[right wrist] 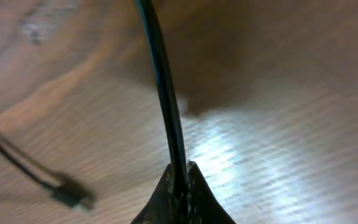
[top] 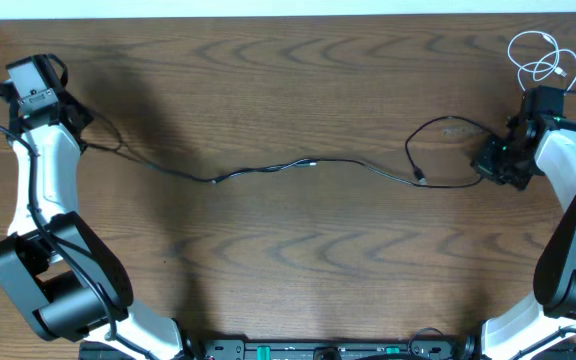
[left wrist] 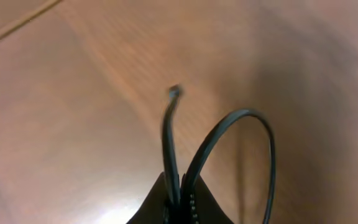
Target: Untangle cables
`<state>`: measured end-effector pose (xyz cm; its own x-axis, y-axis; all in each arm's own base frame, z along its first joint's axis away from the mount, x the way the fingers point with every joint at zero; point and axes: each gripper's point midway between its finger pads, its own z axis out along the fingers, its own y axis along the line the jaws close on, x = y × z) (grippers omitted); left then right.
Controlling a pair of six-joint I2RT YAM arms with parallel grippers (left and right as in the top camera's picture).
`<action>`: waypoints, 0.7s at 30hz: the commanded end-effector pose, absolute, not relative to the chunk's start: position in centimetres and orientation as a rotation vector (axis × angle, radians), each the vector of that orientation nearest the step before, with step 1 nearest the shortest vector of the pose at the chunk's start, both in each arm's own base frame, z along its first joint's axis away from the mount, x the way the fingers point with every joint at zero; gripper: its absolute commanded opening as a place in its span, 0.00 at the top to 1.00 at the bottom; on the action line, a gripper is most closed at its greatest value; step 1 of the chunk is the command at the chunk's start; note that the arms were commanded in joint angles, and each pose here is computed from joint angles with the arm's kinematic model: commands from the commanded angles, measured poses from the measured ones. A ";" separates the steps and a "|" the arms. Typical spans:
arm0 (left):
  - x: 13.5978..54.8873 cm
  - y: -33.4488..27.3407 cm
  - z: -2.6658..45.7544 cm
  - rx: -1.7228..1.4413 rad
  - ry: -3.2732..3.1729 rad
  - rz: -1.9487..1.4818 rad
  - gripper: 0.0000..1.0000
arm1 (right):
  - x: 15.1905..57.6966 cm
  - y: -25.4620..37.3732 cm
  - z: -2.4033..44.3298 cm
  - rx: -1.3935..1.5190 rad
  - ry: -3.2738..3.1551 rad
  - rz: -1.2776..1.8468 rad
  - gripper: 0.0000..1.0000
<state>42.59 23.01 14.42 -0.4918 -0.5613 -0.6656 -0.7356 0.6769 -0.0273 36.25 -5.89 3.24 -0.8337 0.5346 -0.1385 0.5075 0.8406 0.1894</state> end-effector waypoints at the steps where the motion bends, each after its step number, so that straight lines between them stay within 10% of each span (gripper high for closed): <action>1: 45.8 18.7 15.3 -0.764 2.277 0.090 0.93 | 37.7 -3.2 3.9 0.585 2.829 0.381 0.99; 12: 45.7 2.2 13.8 -0.410 2.515 -0.480 0.93 | 43.8 5.6 20.6 -0.007 2.375 0.947 0.99; 21: 40.7 -8.3 11.6 -0.177 2.776 -0.568 0.92 | 44.5 2.9 27.7 0.326 2.324 0.797 0.99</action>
